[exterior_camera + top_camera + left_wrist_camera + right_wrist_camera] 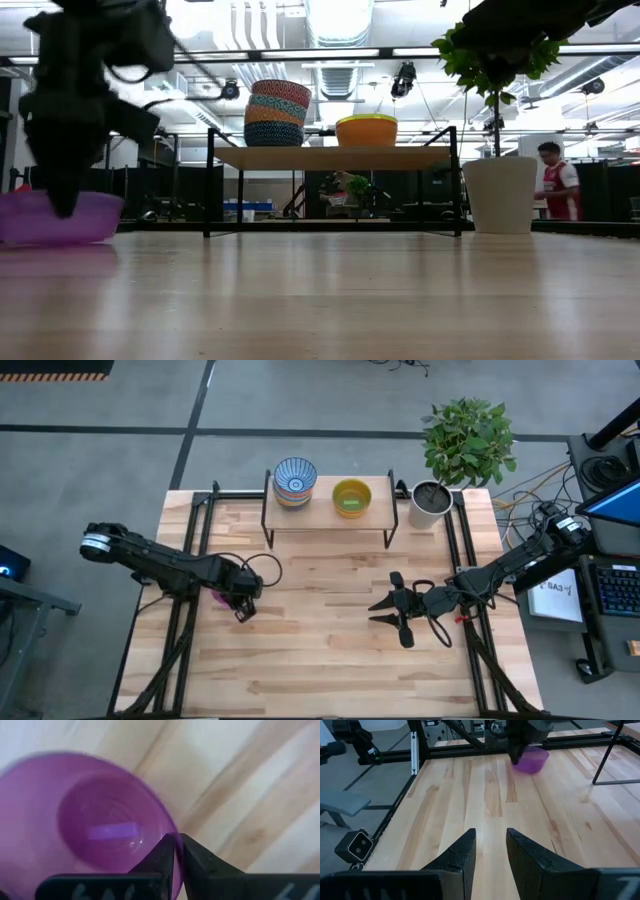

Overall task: Place and stack bowls onto a shelf
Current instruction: Stack the violet bowl on top of the green bowl on the shelf

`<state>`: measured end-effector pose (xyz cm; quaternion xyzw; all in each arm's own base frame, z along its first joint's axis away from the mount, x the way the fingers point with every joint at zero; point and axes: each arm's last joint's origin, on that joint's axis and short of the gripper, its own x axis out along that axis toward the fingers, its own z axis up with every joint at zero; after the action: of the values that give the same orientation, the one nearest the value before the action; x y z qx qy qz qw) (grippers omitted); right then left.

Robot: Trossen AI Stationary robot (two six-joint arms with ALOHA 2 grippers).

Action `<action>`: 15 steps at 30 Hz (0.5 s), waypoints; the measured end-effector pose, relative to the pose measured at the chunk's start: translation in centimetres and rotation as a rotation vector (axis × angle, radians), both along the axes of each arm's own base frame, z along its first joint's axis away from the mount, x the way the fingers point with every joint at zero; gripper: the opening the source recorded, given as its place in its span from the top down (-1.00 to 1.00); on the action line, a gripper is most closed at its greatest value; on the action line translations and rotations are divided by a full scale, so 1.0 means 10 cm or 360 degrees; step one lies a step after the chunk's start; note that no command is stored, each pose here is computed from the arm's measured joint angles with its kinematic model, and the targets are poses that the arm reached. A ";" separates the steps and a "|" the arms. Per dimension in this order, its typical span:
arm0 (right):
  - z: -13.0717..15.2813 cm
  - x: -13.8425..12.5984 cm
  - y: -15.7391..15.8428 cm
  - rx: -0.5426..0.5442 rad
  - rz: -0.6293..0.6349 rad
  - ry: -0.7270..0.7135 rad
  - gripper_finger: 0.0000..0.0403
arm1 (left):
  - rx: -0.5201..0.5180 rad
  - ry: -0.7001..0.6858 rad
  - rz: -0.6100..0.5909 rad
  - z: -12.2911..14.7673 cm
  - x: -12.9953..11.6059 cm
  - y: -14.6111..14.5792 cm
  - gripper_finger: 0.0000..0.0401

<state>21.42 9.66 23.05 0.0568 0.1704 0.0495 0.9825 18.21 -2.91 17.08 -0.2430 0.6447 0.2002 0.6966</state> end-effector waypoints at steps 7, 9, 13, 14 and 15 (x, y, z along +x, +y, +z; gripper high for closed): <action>0.00 0.00 -0.01 0.0022 -0.0053 -0.0002 0.51 | 0.0057 -0.0338 -0.0665 0.45 0.28 -0.14 1.00; 0.00 0.00 -0.01 0.0027 -0.0055 -0.0002 0.51 | 0.0084 -0.0483 -0.0811 0.59 0.37 -0.18 1.00; 0.00 0.00 -0.01 0.0052 -0.0070 -0.0002 0.51 | 0.0148 -0.0736 -0.0931 0.80 0.54 -0.21 1.00; 0.01 0.00 -0.01 0.0055 -0.0080 -0.0008 0.51 | 0.0165 -0.0785 -0.0966 0.84 0.57 -0.22 1.00; 0.01 0.01 -0.01 0.0055 -0.0097 -0.0021 0.51 | 0.0183 -0.0836 -0.1003 0.87 0.59 -0.23 1.00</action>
<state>21.47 9.53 23.17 0.0785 0.1612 0.0228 0.9835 24.12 -5.18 25.82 -0.0374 0.4758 -0.0560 0.8770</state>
